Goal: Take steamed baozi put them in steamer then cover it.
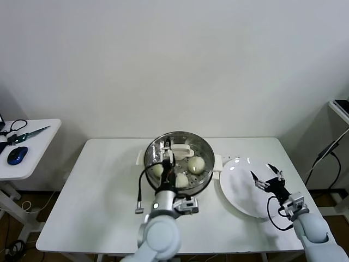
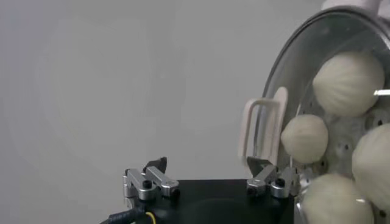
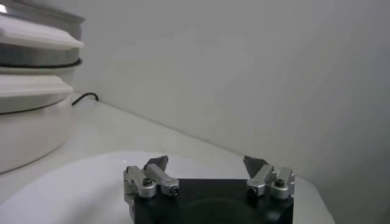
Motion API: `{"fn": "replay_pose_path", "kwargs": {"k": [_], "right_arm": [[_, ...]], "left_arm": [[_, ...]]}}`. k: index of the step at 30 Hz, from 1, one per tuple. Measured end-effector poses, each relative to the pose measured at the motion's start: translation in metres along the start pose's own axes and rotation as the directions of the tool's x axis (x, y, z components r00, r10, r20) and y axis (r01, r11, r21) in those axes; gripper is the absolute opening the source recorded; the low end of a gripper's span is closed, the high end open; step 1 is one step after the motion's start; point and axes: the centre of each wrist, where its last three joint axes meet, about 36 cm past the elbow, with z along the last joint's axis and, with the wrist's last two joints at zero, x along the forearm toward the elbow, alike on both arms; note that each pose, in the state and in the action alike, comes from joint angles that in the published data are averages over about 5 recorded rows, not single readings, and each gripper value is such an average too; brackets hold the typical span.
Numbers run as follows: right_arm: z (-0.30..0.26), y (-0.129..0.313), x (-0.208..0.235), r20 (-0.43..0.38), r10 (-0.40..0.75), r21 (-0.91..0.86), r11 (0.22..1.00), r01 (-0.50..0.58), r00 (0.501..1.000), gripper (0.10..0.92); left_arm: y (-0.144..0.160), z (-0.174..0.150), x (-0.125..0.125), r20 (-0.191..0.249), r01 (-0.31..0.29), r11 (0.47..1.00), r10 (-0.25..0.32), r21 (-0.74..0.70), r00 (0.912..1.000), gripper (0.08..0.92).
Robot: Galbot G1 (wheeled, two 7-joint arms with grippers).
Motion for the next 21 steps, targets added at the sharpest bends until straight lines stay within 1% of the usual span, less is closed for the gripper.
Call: {"fn": "replay_pose_path", "kwargs": {"k": [3, 5, 9, 11, 13, 15, 17, 21], "right_arm": [[-0.001, 0.001, 0.002, 0.004, 0.002, -0.011, 1.000, -0.002, 1.000, 0.823], [-0.002, 0.002, 0.003, 0.008, 0.004, -0.019, 1.000, -0.004, 1.000, 0.823], [-0.004, 0.005, 0.006, 0.013, 0.008, -0.030, 1.000, -0.007, 1.000, 0.823], [-0.004, 0.006, 0.008, 0.017, 0.009, -0.036, 0.999, -0.008, 1.000, 0.823], [-0.005, 0.008, 0.009, 0.022, 0.010, -0.044, 0.999, -0.009, 1.000, 0.823], [-0.006, 0.009, 0.010, 0.026, 0.011, -0.051, 0.999, -0.010, 1.000, 0.823], [-0.006, 0.011, 0.012, 0.030, 0.012, -0.057, 0.998, -0.010, 0.999, 0.823], [-0.007, 0.016, 0.015, 0.038, 0.010, -0.070, 0.998, -0.008, 0.999, 0.823]], "left_arm": [[0.005, 0.015, 0.008, -0.018, 0.017, 0.999, -0.016, 0.038, 0.9997, 0.823], [0.009, 0.027, 0.012, -0.039, 0.031, 0.997, -0.028, 0.070, 0.9988, 0.823], [0.018, 0.056, 0.017, -0.107, 0.061, 0.984, -0.043, 0.166, 0.9934, 0.823], [0.021, 0.073, 0.019, -0.141, 0.069, 0.972, -0.037, 0.227, 0.9893, 0.823], [0.022, 0.092, 0.021, -0.166, 0.072, 0.954, -0.024, 0.293, 0.9859, 0.823], [0.021, 0.111, 0.024, -0.174, 0.076, 0.930, -0.013, 0.361, 0.9846, 0.823], [0.018, 0.129, 0.029, -0.170, 0.083, 0.898, -0.010, 0.432, 0.9854, 0.823], [0.010, 0.164, 0.039, -0.157, 0.102, 0.809, -0.013, 0.578, 0.9875, 0.823]]}}
